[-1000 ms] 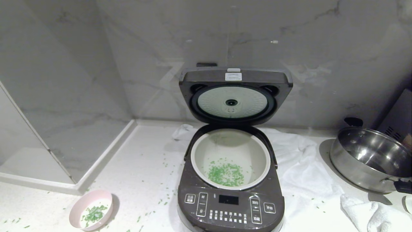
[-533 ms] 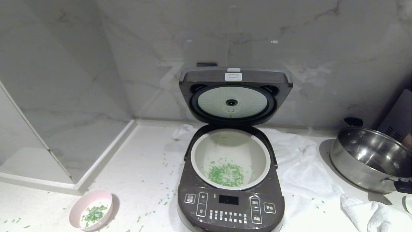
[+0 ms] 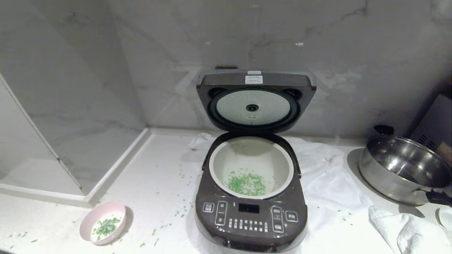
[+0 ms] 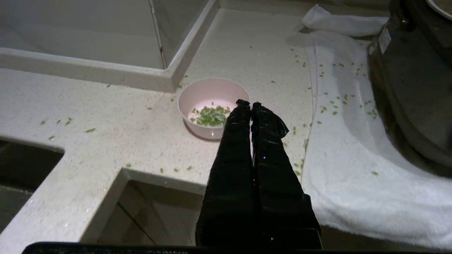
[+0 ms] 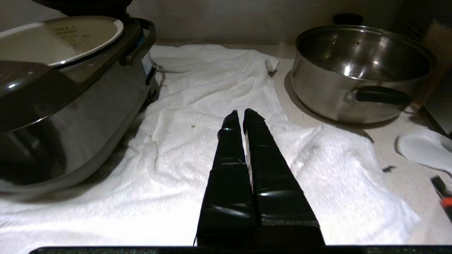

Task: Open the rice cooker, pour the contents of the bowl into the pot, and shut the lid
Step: Turn on the tap

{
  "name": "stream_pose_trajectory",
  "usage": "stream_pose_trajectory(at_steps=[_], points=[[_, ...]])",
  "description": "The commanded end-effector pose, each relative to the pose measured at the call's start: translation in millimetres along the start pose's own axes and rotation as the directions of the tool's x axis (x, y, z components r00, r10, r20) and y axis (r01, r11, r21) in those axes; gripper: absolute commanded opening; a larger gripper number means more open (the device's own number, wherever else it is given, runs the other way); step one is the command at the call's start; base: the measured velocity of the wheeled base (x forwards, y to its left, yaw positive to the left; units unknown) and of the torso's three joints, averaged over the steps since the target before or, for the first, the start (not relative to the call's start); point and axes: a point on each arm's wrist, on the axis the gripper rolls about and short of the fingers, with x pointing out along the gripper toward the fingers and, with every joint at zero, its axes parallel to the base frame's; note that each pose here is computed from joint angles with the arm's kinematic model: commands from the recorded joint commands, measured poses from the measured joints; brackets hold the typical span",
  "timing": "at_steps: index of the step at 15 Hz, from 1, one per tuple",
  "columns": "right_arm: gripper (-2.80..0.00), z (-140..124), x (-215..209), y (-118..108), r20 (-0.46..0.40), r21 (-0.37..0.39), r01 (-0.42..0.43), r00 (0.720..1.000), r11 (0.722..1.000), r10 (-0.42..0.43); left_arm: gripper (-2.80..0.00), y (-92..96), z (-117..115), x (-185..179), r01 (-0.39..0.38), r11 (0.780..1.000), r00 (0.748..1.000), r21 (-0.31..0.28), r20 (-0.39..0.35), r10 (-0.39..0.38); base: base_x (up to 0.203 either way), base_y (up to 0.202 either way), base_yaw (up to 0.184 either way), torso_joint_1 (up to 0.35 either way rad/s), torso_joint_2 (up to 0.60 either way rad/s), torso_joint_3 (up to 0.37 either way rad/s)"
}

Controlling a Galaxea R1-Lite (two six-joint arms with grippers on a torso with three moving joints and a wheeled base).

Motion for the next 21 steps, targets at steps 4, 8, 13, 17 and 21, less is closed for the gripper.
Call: stream_pose_trajectory(at_steps=[4,8,13,17,21], points=[[-2.8,-0.4,0.1,0.0,0.0,-0.003,-0.002,1.0,1.0,0.002,-2.8,0.0,0.2,-0.1,-0.001,1.0,1.0,-0.002,0.0,0.001,-0.196,0.0,-0.002,-0.002,0.0,0.003],[-2.8,-0.4,0.1,0.0,0.0,-0.003,-0.001,1.0,1.0,0.001,-2.8,0.0,-0.2,0.0,-0.003,1.0,1.0,-0.002,-0.001,0.003,-0.196,0.0,-0.002,0.002,0.0,0.003],[-2.8,-0.4,0.1,0.0,0.0,-0.003,-0.002,1.0,1.0,0.002,-2.8,0.0,-0.2,0.0,-0.003,1.0,1.0,-0.002,-0.001,0.003,-0.086,0.0,-0.002,-0.002,0.0,0.003],[-2.8,-0.4,0.1,0.0,0.0,-0.002,-0.001,1.0,1.0,0.001,-2.8,0.1,-0.2,0.0,-0.001,1.0,1.0,-0.002,-0.001,0.001,-0.005,-0.004,0.102,0.008,0.0,-0.006],[-2.8,-0.4,0.1,0.0,0.0,-0.002,-0.002,1.0,1.0,0.002,-2.8,0.1,-0.2,0.0,-0.002,1.0,1.0,-0.002,-0.001,0.002,-0.001,-0.008,0.176,0.002,0.0,0.002]])
